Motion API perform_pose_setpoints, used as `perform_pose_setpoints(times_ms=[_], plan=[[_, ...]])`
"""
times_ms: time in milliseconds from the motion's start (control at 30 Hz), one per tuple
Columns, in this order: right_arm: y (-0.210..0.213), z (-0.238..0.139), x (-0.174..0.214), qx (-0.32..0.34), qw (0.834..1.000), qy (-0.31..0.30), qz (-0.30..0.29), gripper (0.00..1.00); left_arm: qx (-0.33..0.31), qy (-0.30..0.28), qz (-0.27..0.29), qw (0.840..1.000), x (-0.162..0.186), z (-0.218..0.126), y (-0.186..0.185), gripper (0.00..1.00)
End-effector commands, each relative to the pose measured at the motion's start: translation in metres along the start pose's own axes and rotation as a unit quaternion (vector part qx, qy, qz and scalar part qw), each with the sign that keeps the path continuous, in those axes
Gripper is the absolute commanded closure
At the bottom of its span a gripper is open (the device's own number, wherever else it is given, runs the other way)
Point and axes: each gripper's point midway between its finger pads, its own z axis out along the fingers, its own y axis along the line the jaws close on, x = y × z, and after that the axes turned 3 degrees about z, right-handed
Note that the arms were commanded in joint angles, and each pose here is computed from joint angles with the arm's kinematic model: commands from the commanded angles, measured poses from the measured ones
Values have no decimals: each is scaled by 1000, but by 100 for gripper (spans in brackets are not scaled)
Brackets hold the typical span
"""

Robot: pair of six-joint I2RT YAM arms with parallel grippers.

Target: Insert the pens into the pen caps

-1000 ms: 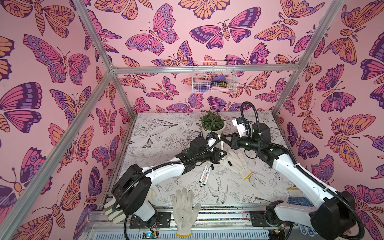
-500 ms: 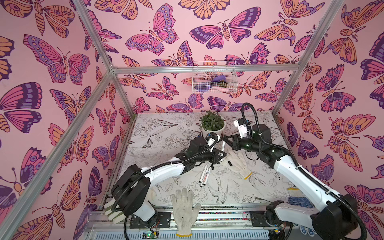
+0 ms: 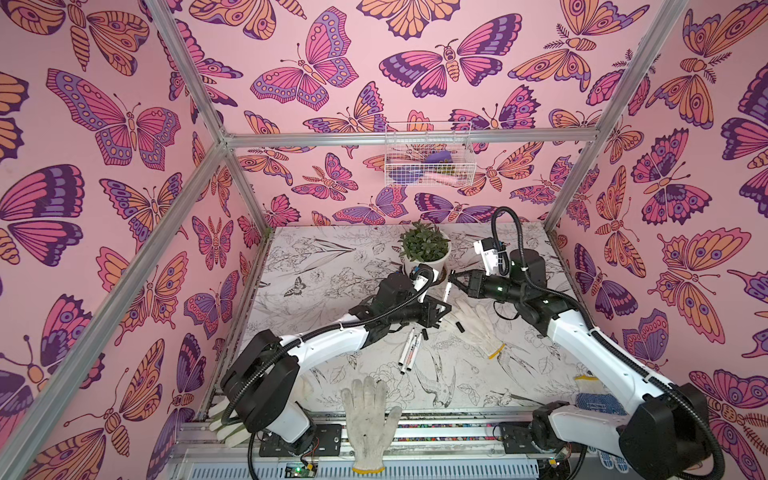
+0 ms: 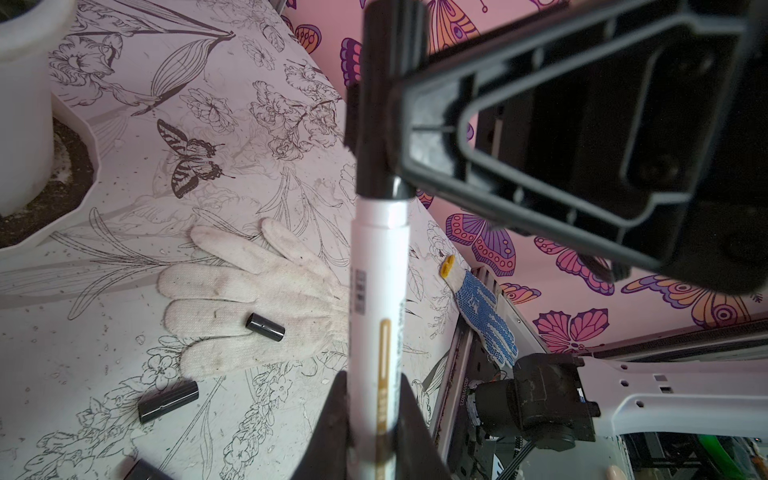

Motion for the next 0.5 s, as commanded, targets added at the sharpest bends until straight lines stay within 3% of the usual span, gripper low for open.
perform_pose_setpoints(times_ms=[0,467], plan=[[20,-5,39,-66,992,90,60,100,-98,-114,-37,988,-65,-20,51,100],[43,-14,35,-121,986,100,48,100,-109,-92,-40,989,-54,-12,62,100]])
